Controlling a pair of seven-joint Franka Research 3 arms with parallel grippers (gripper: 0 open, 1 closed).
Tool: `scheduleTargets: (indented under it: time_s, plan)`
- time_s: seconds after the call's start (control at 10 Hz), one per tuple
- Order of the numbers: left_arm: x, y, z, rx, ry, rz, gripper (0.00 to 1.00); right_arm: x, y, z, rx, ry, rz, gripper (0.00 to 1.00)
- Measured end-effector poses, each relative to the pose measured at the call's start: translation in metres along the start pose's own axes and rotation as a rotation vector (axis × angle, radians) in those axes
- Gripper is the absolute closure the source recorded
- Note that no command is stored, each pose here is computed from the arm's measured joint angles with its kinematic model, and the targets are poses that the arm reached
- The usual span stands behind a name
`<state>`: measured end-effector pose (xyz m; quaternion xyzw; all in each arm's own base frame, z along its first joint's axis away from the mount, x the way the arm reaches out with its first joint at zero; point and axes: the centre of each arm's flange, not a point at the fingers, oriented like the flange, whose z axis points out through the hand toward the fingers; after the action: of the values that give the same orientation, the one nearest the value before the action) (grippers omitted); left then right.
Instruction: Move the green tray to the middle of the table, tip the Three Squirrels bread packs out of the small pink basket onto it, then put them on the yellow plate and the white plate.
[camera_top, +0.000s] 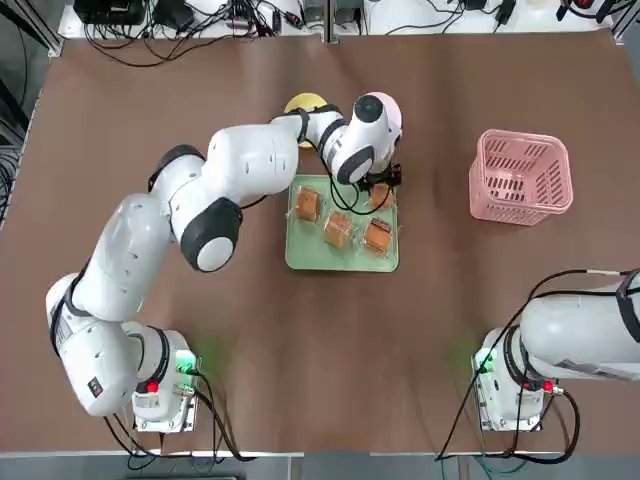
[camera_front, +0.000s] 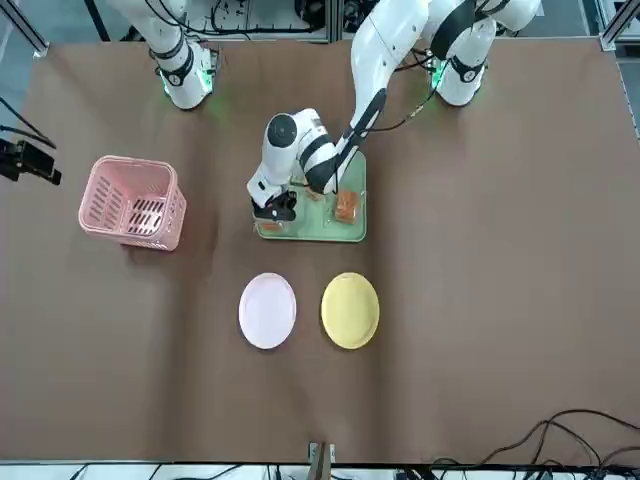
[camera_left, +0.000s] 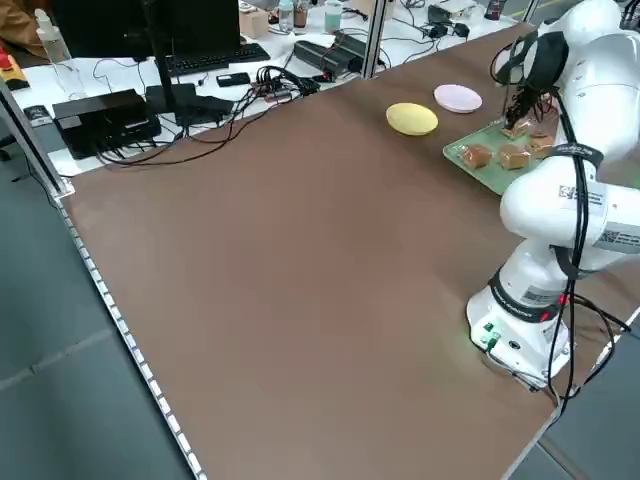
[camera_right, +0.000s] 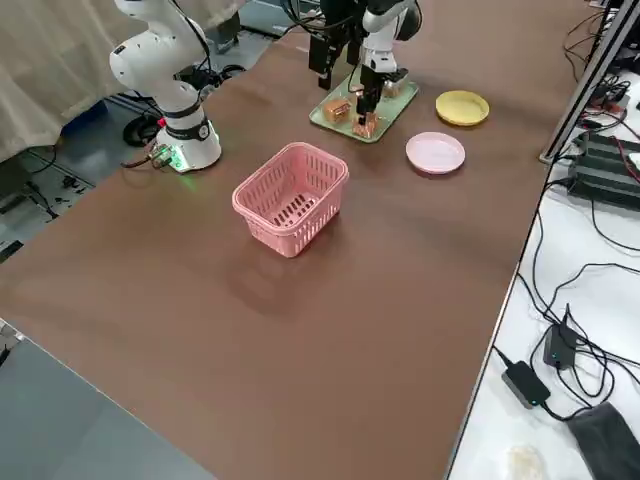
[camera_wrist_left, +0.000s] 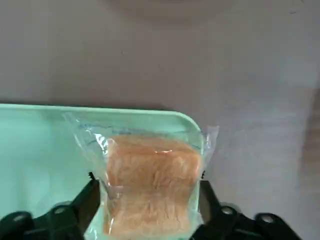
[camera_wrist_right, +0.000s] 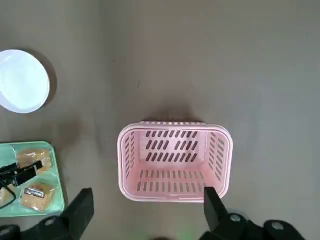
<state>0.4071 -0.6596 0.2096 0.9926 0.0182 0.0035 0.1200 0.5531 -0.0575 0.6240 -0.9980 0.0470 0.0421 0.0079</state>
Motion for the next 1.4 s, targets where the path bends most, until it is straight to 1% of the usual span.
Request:
scheduleTargets:
  time_s: [0.1,0.3,0.4,0.5,0.7,1.0,1.2,1.4]
  plan:
    - [0.016,-0.009,-0.009,0.021,-0.004,-0.025,0.0,0.0,0.0,0.0,0.0,0.0,0.0,0.03]
    - [0.051,-0.032,-0.048,0.101,-0.035,-0.036,0.0,0.0,0.0,0.0,0.001,-0.001,-0.001,0.03]
    - [0.059,-0.042,-0.065,0.147,-0.062,-0.017,0.0,0.0,0.0,0.0,0.001,-0.001,0.0,0.03]
    - [0.057,-0.05,-0.071,0.181,-0.086,0.01,0.0,0.0,0.0,0.0,0.001,-0.003,-0.001,0.03]
    - [0.026,-0.06,-0.056,0.214,-0.131,0.121,0.0,-0.001,0.0,0.001,0.001,-0.006,-0.001,0.03]
    - [-0.023,-0.074,-0.036,0.201,-0.168,0.266,0.0,-0.001,0.0,0.001,0.001,-0.008,-0.001,0.03]
    - [-0.034,-0.089,-0.039,0.217,-0.191,0.32,0.0,-0.001,0.0,0.001,0.001,-0.01,-0.001,0.03]
    - [-0.041,-0.101,-0.035,0.224,-0.203,0.344,0.0,-0.001,0.0,0.001,0.001,-0.01,-0.001,0.03]
